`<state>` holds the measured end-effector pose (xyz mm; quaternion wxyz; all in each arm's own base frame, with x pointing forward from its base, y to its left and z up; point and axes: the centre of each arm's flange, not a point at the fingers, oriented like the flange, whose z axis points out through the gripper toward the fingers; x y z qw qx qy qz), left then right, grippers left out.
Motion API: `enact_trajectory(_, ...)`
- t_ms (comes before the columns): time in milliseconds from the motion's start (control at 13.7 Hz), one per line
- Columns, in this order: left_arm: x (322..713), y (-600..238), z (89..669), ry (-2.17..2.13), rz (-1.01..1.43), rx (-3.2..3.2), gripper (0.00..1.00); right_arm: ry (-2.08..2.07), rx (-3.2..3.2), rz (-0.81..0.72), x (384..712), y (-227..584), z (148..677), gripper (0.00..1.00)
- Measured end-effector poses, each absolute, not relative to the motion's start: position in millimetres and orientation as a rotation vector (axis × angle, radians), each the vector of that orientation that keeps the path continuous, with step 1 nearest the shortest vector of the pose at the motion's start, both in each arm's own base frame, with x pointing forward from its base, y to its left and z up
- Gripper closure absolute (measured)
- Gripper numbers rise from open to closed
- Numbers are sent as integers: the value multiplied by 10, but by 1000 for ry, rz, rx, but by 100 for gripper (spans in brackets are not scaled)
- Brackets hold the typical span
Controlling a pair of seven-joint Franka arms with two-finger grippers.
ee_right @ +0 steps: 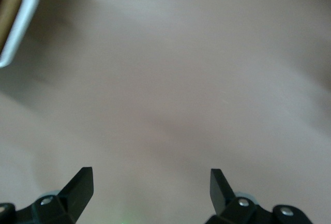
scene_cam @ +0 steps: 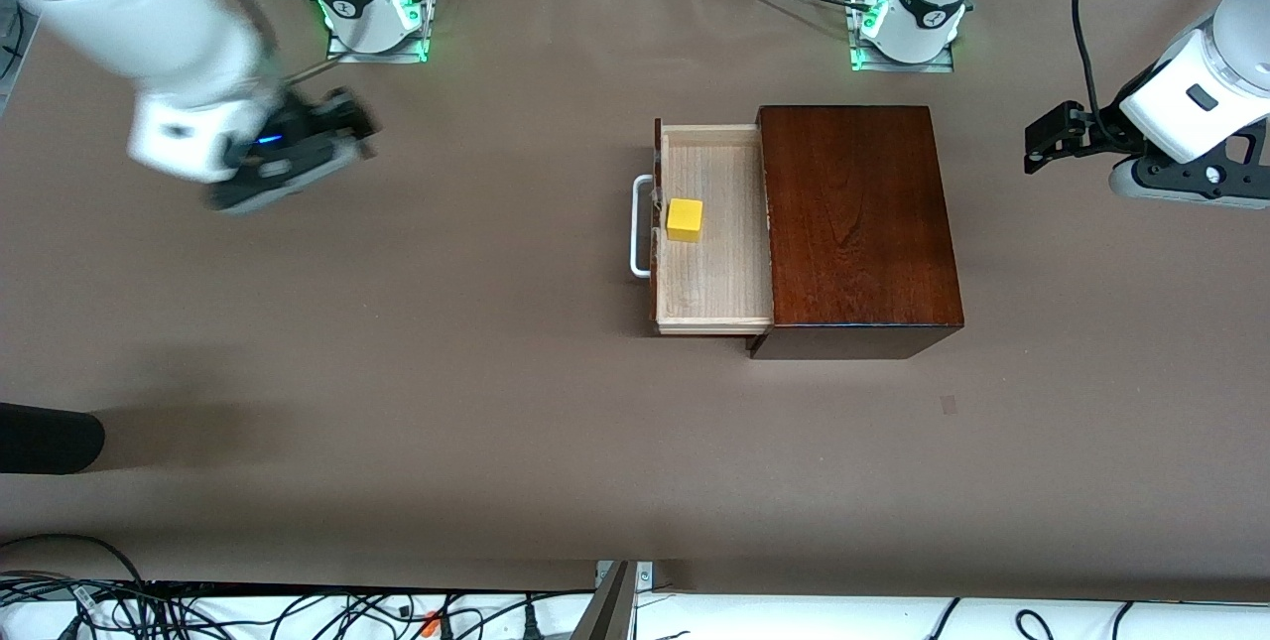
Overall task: Open drawer, take yellow block, close drawer
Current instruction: 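Move the right gripper over the yellow cube in the drawer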
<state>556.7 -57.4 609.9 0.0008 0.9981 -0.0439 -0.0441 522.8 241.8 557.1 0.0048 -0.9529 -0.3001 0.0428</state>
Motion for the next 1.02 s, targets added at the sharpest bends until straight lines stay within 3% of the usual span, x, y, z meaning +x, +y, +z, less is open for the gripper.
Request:
enact_trajectory(365,5567,-581,6099,-136,-138,3120,0,-1412,-2723,29,4679,4315,5189,0)
enact_trajectory(658,5569,-557,6099,-129,-138,3120,0,-1659,-2538,-104,4726,5268,4500,0)
enact_trajectory(1023,5570,-557,6099,-129,-138,3120,0,-1910,-2434,-225,4655,5739,3828,0)
